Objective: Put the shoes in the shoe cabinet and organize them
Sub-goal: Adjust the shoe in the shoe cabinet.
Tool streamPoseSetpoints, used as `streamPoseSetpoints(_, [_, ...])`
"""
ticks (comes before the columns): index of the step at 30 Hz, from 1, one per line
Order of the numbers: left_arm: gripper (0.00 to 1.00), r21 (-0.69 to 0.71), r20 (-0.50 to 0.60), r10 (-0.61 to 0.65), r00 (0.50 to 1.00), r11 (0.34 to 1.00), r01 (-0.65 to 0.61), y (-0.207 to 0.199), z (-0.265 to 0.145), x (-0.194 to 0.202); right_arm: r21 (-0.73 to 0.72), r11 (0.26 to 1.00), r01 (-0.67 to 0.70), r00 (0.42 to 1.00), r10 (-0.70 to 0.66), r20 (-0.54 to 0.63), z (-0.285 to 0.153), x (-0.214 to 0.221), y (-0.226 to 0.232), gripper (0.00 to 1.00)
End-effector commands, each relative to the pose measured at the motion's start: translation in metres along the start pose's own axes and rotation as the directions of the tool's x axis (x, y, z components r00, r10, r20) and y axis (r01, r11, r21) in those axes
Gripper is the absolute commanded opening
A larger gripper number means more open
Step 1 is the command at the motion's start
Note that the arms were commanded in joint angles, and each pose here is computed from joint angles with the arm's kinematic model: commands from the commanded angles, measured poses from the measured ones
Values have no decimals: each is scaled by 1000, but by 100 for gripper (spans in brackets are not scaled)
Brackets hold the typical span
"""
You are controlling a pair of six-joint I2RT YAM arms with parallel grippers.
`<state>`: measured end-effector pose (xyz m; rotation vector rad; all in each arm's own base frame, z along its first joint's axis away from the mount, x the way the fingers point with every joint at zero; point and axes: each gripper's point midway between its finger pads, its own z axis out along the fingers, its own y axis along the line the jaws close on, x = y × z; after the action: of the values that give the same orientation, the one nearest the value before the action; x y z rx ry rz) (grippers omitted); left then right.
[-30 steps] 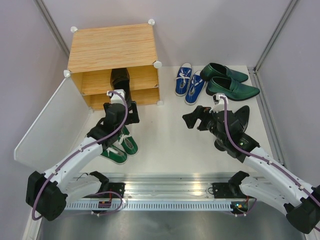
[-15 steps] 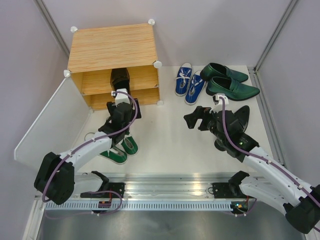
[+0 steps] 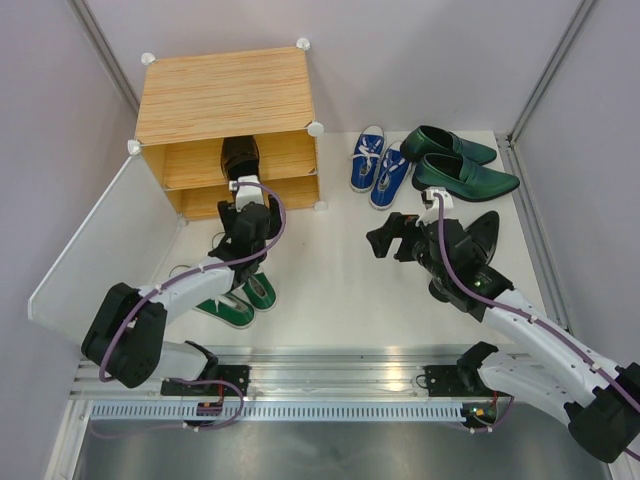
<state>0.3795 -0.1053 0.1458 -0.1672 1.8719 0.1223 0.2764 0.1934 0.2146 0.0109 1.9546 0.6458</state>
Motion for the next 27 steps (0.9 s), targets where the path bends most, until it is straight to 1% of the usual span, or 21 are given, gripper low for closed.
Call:
streamPoseSetpoints(1, [93, -23, 87, -12, 996, 1000, 14, 1, 3, -29, -8, 1000, 9, 1000, -8, 29, 1, -8, 2, 98])
streamPoseSetpoints(3, [91, -30, 96, -12, 995, 999, 15, 4, 3, -34, -5, 1000, 8, 1000, -8, 29, 1, -8, 0, 98])
streamPoseSetpoints(4, [84, -33, 100, -5, 995, 999, 8, 5, 3, -36, -2, 1000, 8, 1000, -8, 29, 1, -8, -1, 98])
streamPoseSetpoints(6, [75, -36, 103, -5, 995, 999, 9, 9, 5, -38, -4, 1000, 8, 1000, -8, 29, 1, -8, 0, 98])
streamPoseSetpoints(7, [65, -34, 105, -8, 994, 999, 12, 10, 5, -40, -4, 1000, 6, 1000, -6, 29, 1, -8, 0, 98])
streamPoseSetpoints(9, [54, -30, 100, -14, 995, 999, 17, 14, 7, -40, -4, 1000, 5, 999, -5, 33, 0, -9, 0, 98])
streamPoseSetpoints(10, [45, -19, 102, -25, 994, 999, 27, 14, 7, -43, -2, 1000, 6, 1000, -6, 30, 1, -8, -1, 98])
streamPoseSetpoints(12, [35, -25, 100, -33, 994, 999, 35, 19, 7, -44, -6, 1000, 4, 999, -4, 33, 0, -9, 0, 98])
streamPoseSetpoints(13, [26, -18, 112, -43, 993, 999, 45, 20, 4, -52, -4, 1000, 4, 999, -3, 33, 0, -9, -1, 97])
streamPoseSetpoints(16, [8, -15, 135, -54, 989, 998, 56, 26, -4, -69, -3, 1000, 4, 999, -4, 37, -1, -9, -1, 97])
streamPoseSetpoints(18, [4, -22, 148, -61, 987, 998, 65, 32, -8, -80, -6, 1000, 3, 999, -3, 37, -1, -9, 0, 97])
streamPoseSetpoints(19, [2, -30, 138, -62, 989, 997, 67, 36, -10, -83, -7, 1000, 6, 999, -6, 33, -1, -8, 0, 97])
streamPoseSetpoints(21, [2, -36, 147, -93, 985, 994, 100, 46, -15, -96, -10, 1000, 1, 999, -1, 40, -2, -10, 0, 97])
streamPoseSetpoints(23, [2, -31, 135, -101, 986, 994, 106, 52, -18, -96, -12, 1000, 2, 999, -1, 47, -4, -12, 1, 97])
streamPoseSetpoints(25, [2, -41, 147, -116, 982, 992, 123, 63, -21, -105, -8, 1000, 1, 999, -1, 49, -5, -11, -1, 97])
streamPoseSetpoints(26, [2, -51, 132, -110, 985, 992, 118, 68, -22, -103, -9, 1000, 2, 999, -2, 53, -5, -11, -1, 97])
streamPoseSetpoints(27, [2, -68, 138, -119, 983, 989, 129, 75, -22, -109, -4, 1000, 4, 998, -4, 55, -6, -12, -2, 97])
